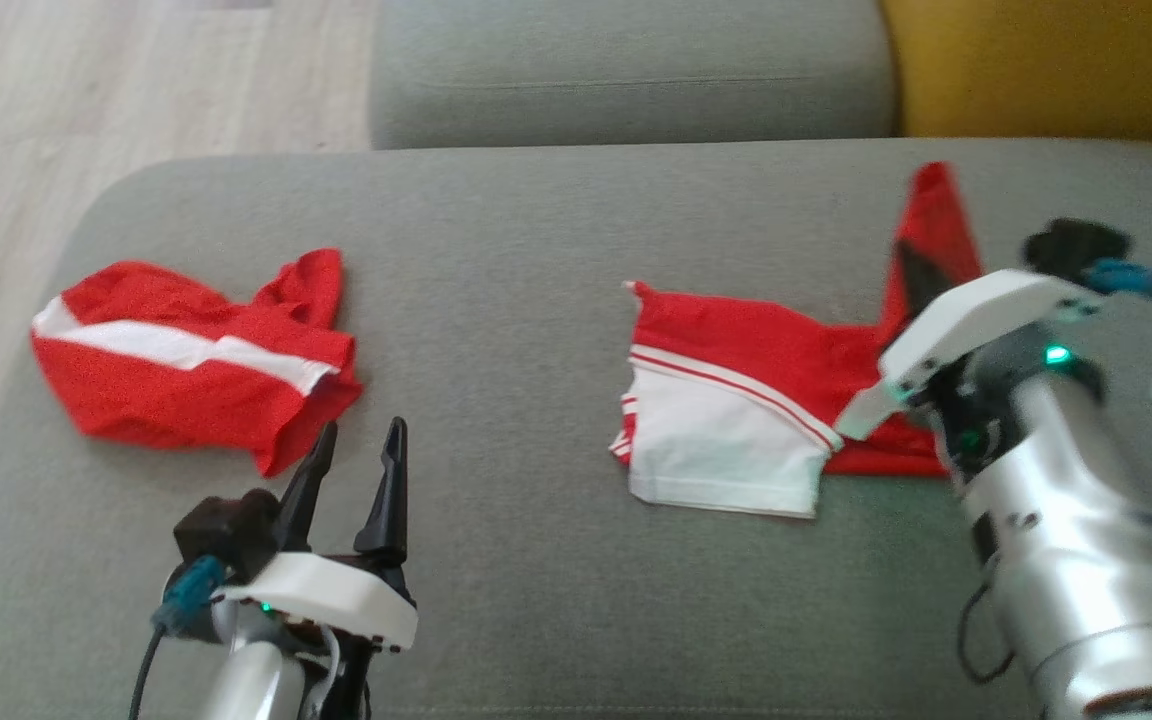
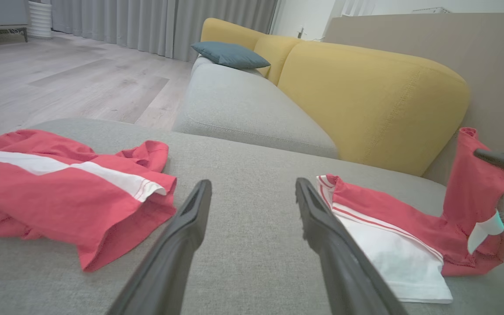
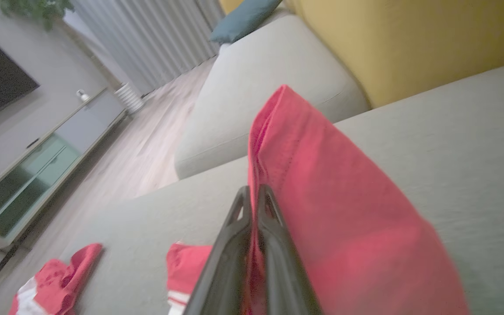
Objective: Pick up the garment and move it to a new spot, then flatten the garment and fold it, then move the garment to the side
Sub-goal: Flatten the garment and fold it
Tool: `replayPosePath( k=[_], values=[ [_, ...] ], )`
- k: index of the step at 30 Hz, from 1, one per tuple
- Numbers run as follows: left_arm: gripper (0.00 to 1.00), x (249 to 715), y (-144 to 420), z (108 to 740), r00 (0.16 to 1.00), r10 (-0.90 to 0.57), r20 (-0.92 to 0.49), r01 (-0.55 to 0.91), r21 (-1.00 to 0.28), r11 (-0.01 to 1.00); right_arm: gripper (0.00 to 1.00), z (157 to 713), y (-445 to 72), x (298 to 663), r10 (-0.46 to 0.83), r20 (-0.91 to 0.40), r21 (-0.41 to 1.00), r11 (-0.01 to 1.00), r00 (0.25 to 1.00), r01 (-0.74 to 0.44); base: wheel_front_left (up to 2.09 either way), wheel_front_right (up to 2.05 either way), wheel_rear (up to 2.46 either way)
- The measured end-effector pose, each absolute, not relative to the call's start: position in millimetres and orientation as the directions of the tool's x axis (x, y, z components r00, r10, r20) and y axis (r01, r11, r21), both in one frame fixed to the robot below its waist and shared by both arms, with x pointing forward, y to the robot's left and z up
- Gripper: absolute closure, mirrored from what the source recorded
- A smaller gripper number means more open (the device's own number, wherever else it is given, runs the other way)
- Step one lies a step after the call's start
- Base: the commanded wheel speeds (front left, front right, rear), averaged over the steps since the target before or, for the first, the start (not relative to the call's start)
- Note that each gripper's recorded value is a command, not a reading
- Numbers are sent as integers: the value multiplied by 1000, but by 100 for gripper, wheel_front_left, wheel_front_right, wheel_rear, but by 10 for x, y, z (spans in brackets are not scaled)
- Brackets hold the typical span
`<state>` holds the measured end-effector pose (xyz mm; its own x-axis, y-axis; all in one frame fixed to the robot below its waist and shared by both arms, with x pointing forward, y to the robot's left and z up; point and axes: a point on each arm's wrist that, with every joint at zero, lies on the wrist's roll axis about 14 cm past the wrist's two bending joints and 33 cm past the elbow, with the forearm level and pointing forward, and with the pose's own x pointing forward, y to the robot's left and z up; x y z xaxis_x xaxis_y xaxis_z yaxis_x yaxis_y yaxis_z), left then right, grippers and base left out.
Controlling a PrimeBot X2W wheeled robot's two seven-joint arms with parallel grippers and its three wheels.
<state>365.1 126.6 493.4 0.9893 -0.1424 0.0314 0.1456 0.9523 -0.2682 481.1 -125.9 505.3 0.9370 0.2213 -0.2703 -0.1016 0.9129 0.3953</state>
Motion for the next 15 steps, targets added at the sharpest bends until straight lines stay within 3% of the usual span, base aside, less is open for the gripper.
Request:
replayPosePath(
  k=[6,15],
  values=[
    [0,3554,1378,4893,994,-108,19,109,-273,956,100,4691,-658,4587,372,-322,468,862,871,-196,0,0,0],
    [0,3415,1560,4786,999,-49,-15,43,-272,961,100,4341,-163,4450,459,-360,525,819,812,-229,0,0,0]
  ],
)
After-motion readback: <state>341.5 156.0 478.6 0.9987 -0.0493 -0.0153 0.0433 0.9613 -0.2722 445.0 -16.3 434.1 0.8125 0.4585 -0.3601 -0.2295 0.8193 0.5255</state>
